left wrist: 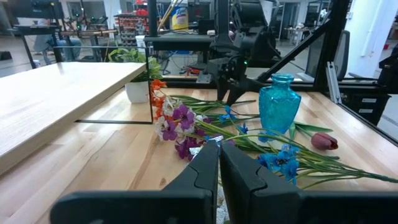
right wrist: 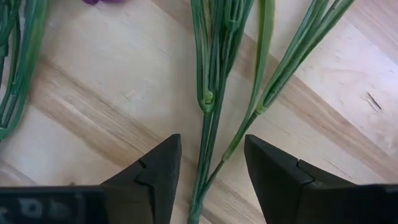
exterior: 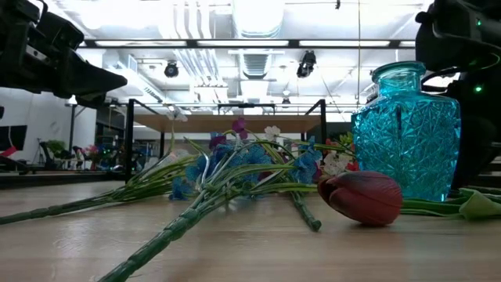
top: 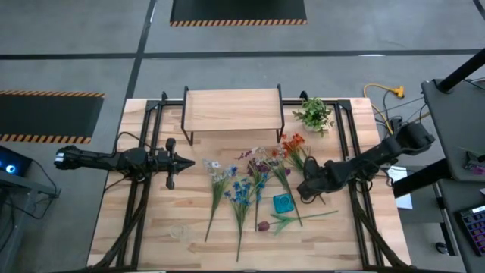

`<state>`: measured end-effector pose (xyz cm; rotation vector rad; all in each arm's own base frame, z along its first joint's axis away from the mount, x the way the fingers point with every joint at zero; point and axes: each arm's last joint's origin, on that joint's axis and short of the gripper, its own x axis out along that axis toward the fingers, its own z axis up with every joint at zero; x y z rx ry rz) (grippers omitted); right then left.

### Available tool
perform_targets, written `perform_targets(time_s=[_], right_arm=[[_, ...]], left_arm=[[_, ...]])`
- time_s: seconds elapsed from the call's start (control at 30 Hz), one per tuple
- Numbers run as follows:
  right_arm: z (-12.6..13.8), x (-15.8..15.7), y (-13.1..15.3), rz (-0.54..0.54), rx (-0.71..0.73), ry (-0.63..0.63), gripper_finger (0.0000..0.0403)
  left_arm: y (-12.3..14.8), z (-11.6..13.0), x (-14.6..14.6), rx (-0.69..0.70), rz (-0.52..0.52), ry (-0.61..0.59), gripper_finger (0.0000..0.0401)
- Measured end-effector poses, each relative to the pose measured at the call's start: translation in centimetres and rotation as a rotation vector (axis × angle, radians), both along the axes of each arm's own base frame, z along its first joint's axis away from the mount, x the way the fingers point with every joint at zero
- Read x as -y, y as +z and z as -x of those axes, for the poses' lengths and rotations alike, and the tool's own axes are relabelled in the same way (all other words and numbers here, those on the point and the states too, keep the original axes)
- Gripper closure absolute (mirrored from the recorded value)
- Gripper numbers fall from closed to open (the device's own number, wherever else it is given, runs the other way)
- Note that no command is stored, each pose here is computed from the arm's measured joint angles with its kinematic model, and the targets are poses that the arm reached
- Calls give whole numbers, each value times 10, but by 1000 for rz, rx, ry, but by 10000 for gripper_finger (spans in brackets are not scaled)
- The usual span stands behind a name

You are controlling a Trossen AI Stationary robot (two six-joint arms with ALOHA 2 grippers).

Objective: Pick and place flowers into a vace then onto a shelf
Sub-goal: Put the orange flowers into the blue vase

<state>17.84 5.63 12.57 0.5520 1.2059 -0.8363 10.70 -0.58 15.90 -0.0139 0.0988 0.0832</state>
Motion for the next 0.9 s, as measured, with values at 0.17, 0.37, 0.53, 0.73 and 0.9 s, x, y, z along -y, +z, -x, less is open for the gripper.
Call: perform_targets(time_s=[0.17, 0.37, 0.53, 0.73, 0.9], right_arm=[[0, 0, -1, -13, -16, 21, 259], [1, -1, 3, -38, 4, 23, 333], [5, 1, 6, -47, -10, 24, 387], [15, 6, 21, 10, -13, -7, 390], [16, 8, 42, 24, 102, 14, 390]], left_arm=[[0, 0, 0, 0, 0, 1, 401], [0, 0, 0, -1, 0, 0, 401], [0, 0, 0, 0, 0, 0, 401], [0, 0, 0, 0, 0, -1, 401], [0, 0, 0, 0, 0, -1, 401]])
